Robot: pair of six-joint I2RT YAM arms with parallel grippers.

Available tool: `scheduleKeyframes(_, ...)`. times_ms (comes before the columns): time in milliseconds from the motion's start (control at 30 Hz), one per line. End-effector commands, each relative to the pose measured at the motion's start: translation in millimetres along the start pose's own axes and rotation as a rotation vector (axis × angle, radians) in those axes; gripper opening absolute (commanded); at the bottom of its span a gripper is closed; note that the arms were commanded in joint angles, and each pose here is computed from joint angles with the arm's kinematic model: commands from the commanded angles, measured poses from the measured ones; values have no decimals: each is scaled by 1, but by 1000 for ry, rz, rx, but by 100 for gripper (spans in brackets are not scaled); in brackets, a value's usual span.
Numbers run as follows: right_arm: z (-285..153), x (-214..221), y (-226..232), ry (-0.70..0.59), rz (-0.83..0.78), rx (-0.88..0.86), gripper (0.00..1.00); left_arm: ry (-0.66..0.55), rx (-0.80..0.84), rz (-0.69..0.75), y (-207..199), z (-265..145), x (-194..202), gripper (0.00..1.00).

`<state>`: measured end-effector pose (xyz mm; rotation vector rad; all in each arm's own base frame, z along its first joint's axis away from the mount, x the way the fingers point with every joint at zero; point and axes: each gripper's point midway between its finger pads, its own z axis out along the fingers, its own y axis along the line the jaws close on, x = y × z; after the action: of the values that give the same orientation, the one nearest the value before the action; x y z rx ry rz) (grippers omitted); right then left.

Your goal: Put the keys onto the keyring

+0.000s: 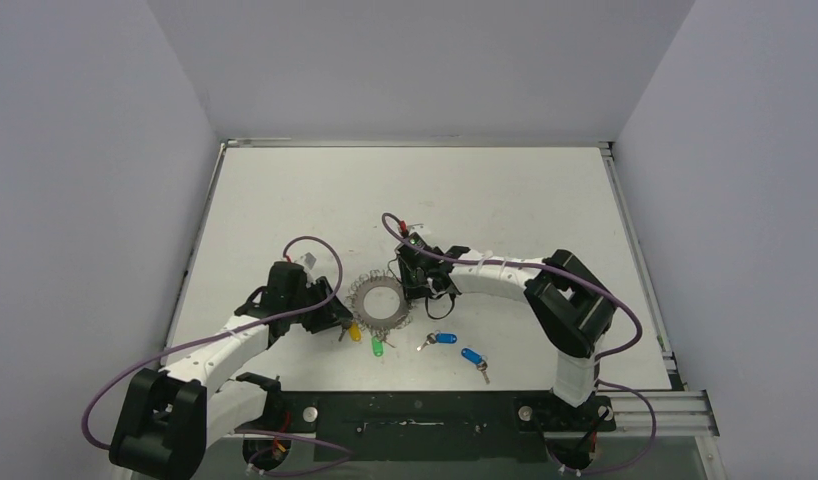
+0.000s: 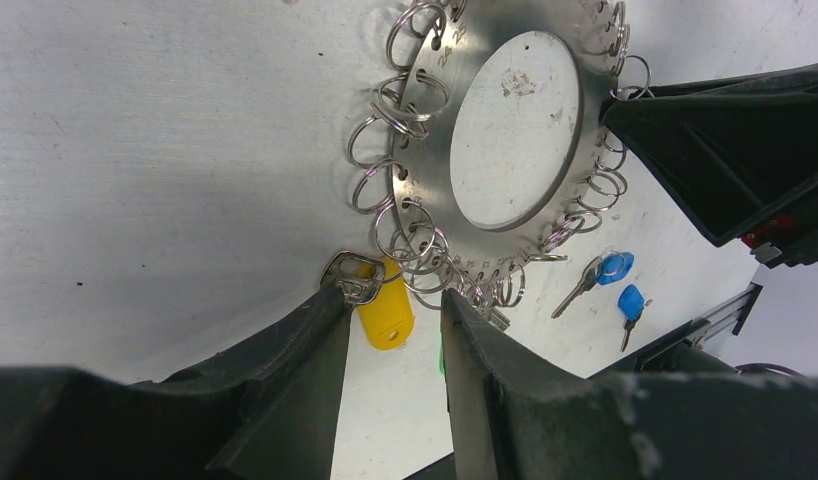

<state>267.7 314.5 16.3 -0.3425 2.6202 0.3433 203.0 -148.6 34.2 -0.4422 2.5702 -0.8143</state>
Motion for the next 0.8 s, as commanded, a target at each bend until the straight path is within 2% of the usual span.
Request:
scheduleKeyframes(0, -4, -18, 5, -66, 7, 13, 24, -24, 51, 17, -13, 0, -10, 37)
scheduleKeyframes(300, -23, -25, 12, -106, -57, 18, 0, -23, 52, 21, -13, -1, -10, 37)
scheduleKeyframes(500, -41, -39, 19, -131, -139, -6, 0, -37, 52, 53, -19, -7, -16, 37)
scheduleKeyframes(767, -70, -60, 30, -174, -310, -66, 0, -127, 64, 135, -38, -33, -39, 37)
